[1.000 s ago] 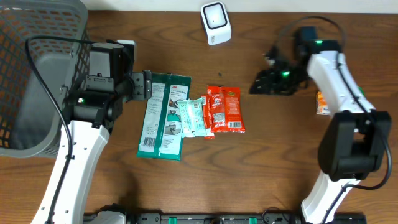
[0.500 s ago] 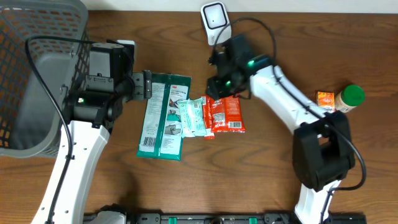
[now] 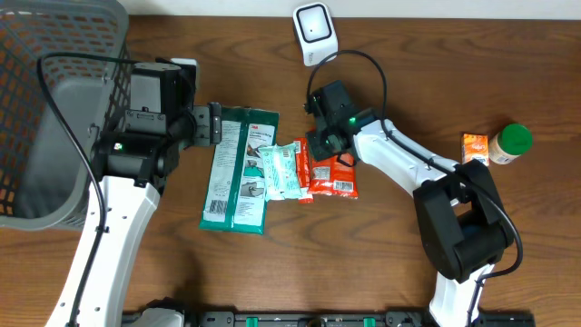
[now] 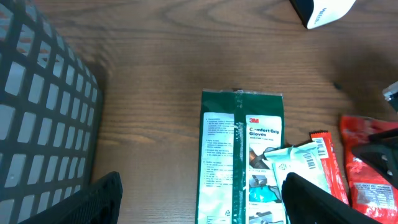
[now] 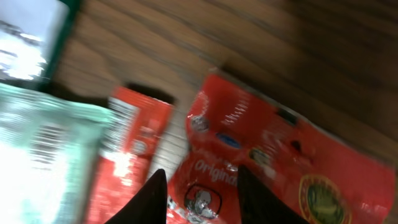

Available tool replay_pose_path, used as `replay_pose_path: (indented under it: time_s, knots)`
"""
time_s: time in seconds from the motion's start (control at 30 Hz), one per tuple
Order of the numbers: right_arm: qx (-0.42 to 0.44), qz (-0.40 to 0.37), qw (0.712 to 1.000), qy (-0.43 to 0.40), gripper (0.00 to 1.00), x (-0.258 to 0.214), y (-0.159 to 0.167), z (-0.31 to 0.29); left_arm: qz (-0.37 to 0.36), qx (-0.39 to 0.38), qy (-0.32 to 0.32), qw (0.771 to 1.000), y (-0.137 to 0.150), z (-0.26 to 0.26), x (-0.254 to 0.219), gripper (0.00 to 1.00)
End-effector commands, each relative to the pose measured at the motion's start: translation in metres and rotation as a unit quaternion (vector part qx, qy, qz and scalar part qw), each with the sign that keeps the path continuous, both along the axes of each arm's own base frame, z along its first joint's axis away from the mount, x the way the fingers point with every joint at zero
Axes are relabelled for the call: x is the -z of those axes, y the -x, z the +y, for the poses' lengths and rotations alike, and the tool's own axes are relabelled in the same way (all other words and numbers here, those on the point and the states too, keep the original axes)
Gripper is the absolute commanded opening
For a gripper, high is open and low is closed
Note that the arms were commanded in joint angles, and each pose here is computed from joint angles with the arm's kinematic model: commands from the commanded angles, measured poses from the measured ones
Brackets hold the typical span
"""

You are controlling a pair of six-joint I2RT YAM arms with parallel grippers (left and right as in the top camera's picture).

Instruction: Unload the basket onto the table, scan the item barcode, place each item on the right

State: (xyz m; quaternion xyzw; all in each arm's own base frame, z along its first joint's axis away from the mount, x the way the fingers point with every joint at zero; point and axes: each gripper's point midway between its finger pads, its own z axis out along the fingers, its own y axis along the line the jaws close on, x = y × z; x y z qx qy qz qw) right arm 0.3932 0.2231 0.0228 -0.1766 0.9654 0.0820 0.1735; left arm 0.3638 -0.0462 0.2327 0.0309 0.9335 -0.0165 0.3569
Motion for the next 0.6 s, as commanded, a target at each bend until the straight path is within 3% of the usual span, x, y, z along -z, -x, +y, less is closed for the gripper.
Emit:
replay_pose_path:
  time_s: [0.0, 0.3, 0.43, 0.53, 0.57]
  knots:
    - [0.046, -0.011, 0.997, 0.055, 0.35, -0.002, -0.008, -0.037, 0.002, -0.004, -0.001, 1.000, 0.000, 0.001, 0.001, 0.83]
    - [0.057, -0.059, 0.996, 0.020, 0.50, -0.059, -0.021, -0.049, 0.002, -0.004, -0.001, 1.000, 0.000, 0.001, 0.001, 0.82]
    - [0.071, -0.079, 0.994, -0.039, 0.72, -0.106, -0.016, -0.053, 0.002, -0.003, -0.001, 1.000, 0.000, 0.001, 0.001, 0.82]
    - [0.108, -0.066, 0.989, -0.081, 0.99, -0.132, -0.006, -0.069, -0.012, -0.002, 0.003, 1.000, -0.005, 0.000, -0.004, 0.82]
    - [0.114, -0.060, 0.988, -0.088, 0.99, -0.136, -0.003, -0.074, -0.012, -0.002, 0.003, 1.000, -0.005, 0.000, -0.004, 0.82]
